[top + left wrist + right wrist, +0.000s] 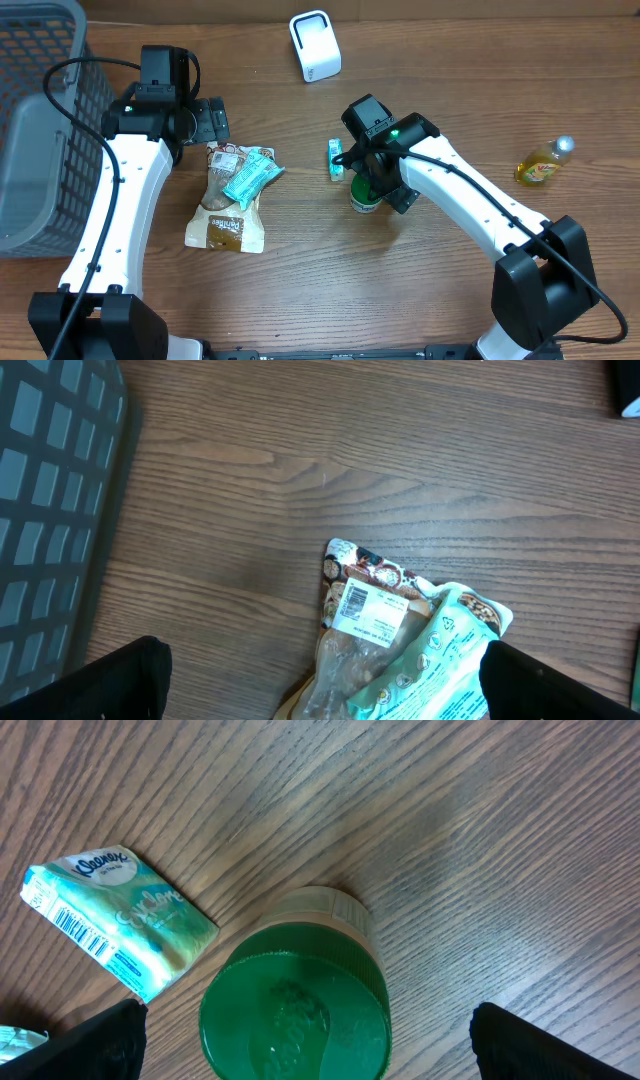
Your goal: Scan the item barcode
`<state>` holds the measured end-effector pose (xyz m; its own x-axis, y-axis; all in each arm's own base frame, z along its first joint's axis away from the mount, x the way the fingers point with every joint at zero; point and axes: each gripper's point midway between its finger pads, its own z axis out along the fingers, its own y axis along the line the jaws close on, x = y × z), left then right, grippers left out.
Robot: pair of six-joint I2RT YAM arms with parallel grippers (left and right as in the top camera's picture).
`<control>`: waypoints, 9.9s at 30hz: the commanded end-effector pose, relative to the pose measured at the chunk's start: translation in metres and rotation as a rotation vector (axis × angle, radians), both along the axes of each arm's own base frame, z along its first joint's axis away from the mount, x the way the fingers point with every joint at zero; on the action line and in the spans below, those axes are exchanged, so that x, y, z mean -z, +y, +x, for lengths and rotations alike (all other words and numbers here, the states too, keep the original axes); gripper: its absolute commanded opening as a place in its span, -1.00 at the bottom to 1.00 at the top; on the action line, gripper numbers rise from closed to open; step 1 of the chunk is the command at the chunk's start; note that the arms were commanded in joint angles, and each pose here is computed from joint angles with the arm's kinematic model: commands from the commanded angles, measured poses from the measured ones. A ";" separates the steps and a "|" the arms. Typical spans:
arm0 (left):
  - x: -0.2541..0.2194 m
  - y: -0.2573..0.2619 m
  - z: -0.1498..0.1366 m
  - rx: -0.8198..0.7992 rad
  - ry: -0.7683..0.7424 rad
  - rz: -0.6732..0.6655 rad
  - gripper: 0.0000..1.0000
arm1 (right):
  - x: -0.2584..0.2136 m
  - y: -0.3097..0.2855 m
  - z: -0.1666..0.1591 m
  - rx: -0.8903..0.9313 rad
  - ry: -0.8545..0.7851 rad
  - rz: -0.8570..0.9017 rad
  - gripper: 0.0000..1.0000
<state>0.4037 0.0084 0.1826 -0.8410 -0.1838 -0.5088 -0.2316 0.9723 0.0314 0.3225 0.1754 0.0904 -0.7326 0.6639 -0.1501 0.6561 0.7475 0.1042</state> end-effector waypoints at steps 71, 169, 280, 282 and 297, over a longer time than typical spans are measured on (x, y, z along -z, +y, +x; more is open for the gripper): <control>-0.006 0.004 0.001 -0.002 -0.016 0.017 0.99 | 0.017 -0.006 0.009 -0.545 -0.037 -0.155 1.00; -0.006 0.004 0.001 -0.002 -0.016 0.017 0.99 | 0.014 0.037 0.012 -0.315 -0.063 0.130 1.00; -0.006 0.004 0.001 -0.002 -0.016 0.017 0.99 | 0.038 -0.037 0.011 -0.654 -0.011 -0.260 0.65; -0.006 0.004 0.001 -0.002 -0.016 0.017 0.99 | 0.038 -0.040 0.012 -0.645 -0.008 -0.253 0.68; -0.006 0.004 0.001 -0.002 -0.016 0.017 0.99 | 0.040 -0.055 0.010 -0.610 0.029 -0.237 0.69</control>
